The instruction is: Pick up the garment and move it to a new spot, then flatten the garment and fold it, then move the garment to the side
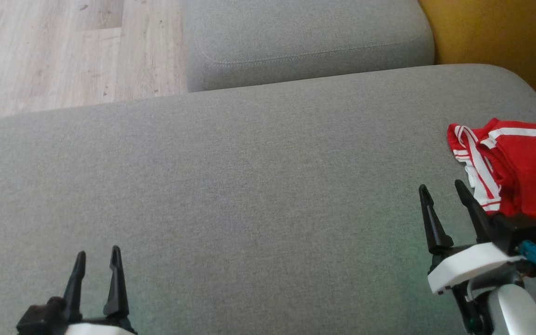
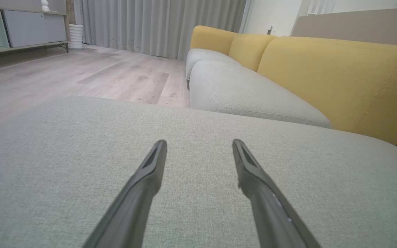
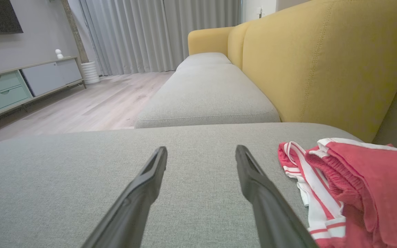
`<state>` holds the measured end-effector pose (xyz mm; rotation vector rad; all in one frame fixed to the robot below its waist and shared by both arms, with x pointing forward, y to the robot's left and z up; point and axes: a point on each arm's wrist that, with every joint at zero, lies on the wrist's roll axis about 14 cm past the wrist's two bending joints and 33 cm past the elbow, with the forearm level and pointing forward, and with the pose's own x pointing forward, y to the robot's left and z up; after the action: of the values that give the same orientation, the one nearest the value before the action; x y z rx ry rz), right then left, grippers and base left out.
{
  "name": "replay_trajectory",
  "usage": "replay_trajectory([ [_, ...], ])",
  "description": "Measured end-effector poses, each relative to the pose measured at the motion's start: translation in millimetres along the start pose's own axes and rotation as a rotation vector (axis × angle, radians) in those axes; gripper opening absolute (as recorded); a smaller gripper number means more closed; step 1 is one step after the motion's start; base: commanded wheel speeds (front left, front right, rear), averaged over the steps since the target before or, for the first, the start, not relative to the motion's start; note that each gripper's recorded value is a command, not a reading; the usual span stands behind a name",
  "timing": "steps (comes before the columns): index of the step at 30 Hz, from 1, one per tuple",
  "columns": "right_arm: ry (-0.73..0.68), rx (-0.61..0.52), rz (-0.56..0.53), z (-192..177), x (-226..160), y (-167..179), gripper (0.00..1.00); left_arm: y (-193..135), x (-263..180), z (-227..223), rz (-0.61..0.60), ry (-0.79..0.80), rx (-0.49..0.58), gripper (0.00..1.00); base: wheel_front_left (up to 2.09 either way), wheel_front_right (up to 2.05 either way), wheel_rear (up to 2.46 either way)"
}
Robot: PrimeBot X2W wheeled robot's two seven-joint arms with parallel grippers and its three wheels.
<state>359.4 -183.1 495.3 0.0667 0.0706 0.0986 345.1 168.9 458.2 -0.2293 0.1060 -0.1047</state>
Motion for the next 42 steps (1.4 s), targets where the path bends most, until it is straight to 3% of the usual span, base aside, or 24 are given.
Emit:
replay_trajectory([
  [1,0.001,0.001,0.0,-0.2,0.1,0.1,0.0,-0.4,0.1,-0.2,-0.002,0.001,-0.001,0.0,0.0,0.0,0.0],
  [10,0.217,0.053,-0.031,-72.7,-30.7,-1.7,0.0,3.7,-24.7,-55.1,0.054,0.166,-0.052,0.0,0.0,0.0,0.0],
  [42,0.175,0.428,-0.102,-64.7,-22.5,-8.9,0.0,12.2,-14.0,-46.4,0.139,0.158,-0.38,0.0,0.0,0.0,0.0],
])
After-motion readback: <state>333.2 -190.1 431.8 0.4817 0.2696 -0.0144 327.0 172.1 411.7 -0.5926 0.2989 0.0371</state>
